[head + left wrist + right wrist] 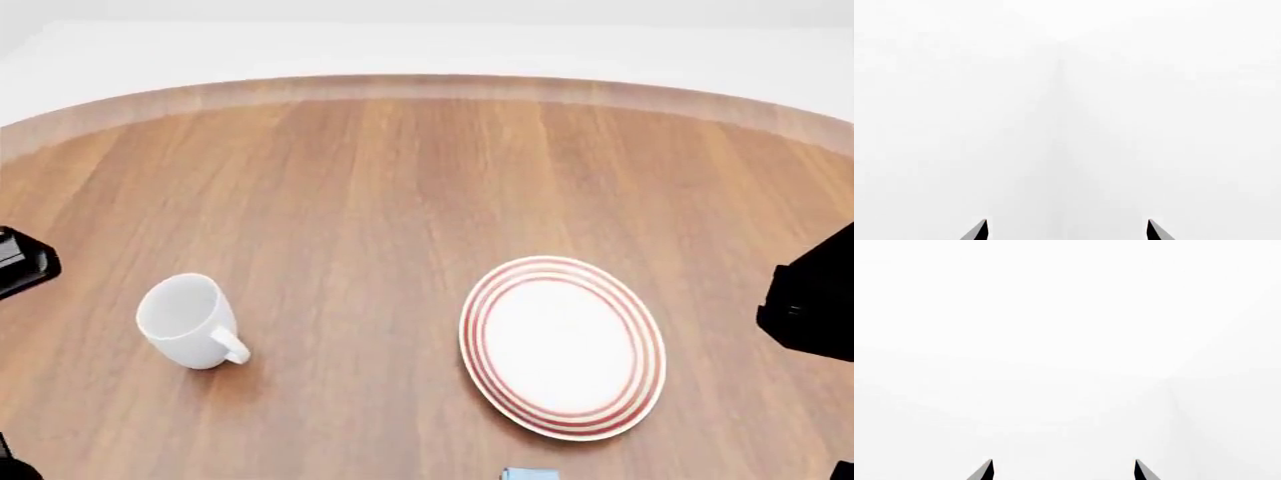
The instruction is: Pick up the white mug and put it on the plate, and put the chocolate pudding to the right of the plate.
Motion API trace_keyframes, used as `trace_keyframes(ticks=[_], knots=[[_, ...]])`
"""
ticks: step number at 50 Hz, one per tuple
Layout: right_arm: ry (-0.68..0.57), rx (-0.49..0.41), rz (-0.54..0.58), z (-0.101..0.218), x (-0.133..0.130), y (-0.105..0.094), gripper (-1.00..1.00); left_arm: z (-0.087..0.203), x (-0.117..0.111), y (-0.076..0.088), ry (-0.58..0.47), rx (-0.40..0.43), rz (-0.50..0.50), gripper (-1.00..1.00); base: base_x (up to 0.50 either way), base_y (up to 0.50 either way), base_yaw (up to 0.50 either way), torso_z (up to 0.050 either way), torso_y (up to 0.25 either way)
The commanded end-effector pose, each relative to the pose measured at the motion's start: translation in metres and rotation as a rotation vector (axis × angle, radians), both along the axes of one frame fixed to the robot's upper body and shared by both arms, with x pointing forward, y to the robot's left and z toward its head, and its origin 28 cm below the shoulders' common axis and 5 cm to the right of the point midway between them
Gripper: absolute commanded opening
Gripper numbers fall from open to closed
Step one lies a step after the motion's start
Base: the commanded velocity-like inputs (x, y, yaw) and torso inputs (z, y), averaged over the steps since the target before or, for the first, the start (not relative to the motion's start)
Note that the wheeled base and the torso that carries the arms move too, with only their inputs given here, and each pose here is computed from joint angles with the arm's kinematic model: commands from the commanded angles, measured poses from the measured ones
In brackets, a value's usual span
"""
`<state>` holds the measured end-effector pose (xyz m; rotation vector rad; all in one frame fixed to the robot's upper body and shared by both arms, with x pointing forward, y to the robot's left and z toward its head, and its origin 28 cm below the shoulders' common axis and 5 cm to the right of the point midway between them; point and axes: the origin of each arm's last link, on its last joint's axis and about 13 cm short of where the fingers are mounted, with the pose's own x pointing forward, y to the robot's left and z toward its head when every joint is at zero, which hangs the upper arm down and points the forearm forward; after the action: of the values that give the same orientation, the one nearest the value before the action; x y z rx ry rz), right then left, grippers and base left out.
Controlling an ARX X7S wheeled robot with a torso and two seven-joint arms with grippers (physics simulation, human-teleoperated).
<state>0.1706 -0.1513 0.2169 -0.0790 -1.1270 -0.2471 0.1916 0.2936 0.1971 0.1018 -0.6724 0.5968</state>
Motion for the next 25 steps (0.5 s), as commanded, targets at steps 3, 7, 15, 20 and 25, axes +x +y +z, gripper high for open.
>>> trace_keyframes(ticks=[3, 7, 15, 20, 25], knots=[[-0.004, -0.008, -0.018, 0.001, -0.001, -0.003, 1.00, -0.018, 0.008, -0.026, 0.263, -0.238, -0.130, 1.00, 0.00, 0.00, 0.00, 0.000, 0.000], [-0.003, -0.008, -0.018, 0.001, 0.000, -0.003, 1.00, -0.024, 0.013, -0.035, 0.390, -0.313, -0.166, 1.00, 0.00, 0.00, 0.00, 0.000, 0.000], [0.000, -0.009, -0.019, 0.000, 0.000, -0.003, 1.00, -0.032, 0.015, -0.052, 0.543, -0.369, -0.160, 1.00, 0.00, 0.00, 0.00, 0.000, 0.000], [0.002, -0.007, -0.023, 0.000, 0.000, -0.003, 1.00, -0.036, 0.012, -0.062, 0.644, -0.394, -0.131, 1.00, 0.00, 0.00, 0.00, 0.000, 0.000], [0.004, -0.007, -0.023, 0.000, 0.001, -0.003, 1.00, -0.038, 0.010, -0.074, 0.751, -0.416, -0.166, 1.00, 0.00, 0.00, 0.00, 0.000, 0.000]])
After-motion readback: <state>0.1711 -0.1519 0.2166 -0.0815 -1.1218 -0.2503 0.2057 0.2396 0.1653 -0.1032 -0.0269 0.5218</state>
